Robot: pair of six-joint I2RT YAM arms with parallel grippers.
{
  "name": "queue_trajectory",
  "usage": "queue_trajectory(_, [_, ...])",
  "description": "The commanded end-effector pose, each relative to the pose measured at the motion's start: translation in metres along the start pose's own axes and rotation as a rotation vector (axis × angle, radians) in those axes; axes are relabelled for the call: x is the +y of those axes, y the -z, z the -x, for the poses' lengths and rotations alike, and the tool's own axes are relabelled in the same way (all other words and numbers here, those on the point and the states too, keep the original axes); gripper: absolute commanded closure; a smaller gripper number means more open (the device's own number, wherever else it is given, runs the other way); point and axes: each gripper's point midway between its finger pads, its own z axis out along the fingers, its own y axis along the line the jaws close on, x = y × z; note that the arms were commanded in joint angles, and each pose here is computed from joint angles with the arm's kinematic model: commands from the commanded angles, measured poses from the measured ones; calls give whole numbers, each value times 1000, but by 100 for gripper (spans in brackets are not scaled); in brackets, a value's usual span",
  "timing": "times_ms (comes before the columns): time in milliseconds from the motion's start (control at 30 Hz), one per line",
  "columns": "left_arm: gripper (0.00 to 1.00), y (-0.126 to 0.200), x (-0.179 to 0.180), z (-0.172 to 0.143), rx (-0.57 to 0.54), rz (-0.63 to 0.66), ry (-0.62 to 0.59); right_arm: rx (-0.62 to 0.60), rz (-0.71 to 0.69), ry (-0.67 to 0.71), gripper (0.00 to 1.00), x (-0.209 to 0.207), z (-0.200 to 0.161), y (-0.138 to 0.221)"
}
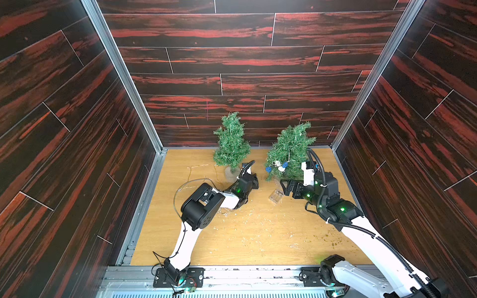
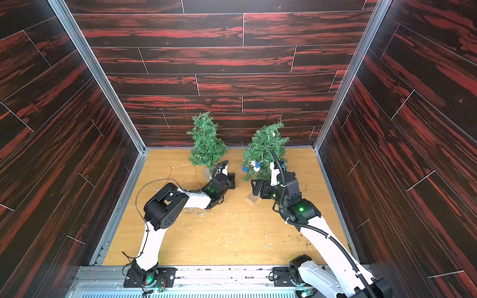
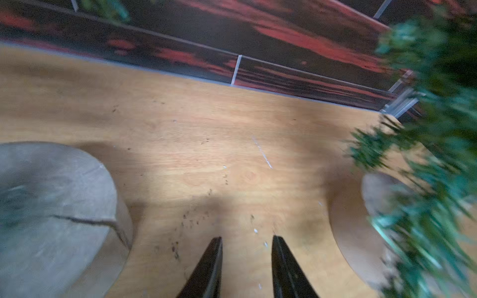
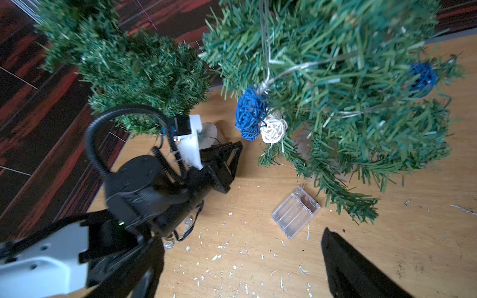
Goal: Remove string lights from the small christmas tree
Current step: Move the christmas tree to the center of the board.
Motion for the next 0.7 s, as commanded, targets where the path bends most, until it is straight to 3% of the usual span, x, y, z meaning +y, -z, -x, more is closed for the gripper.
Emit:
queue_trajectory(0, [65, -5, 18, -3, 13, 92, 58, -53, 31, 9, 1, 9, 16, 14])
queue_trajectory(167, [66, 3, 48, -15, 12, 206, 43, -68, 37, 17, 1, 11, 20, 19])
queue_trajectory(667, [66, 15, 107, -19, 53, 336, 138, -52, 58, 0, 1, 12, 12, 17])
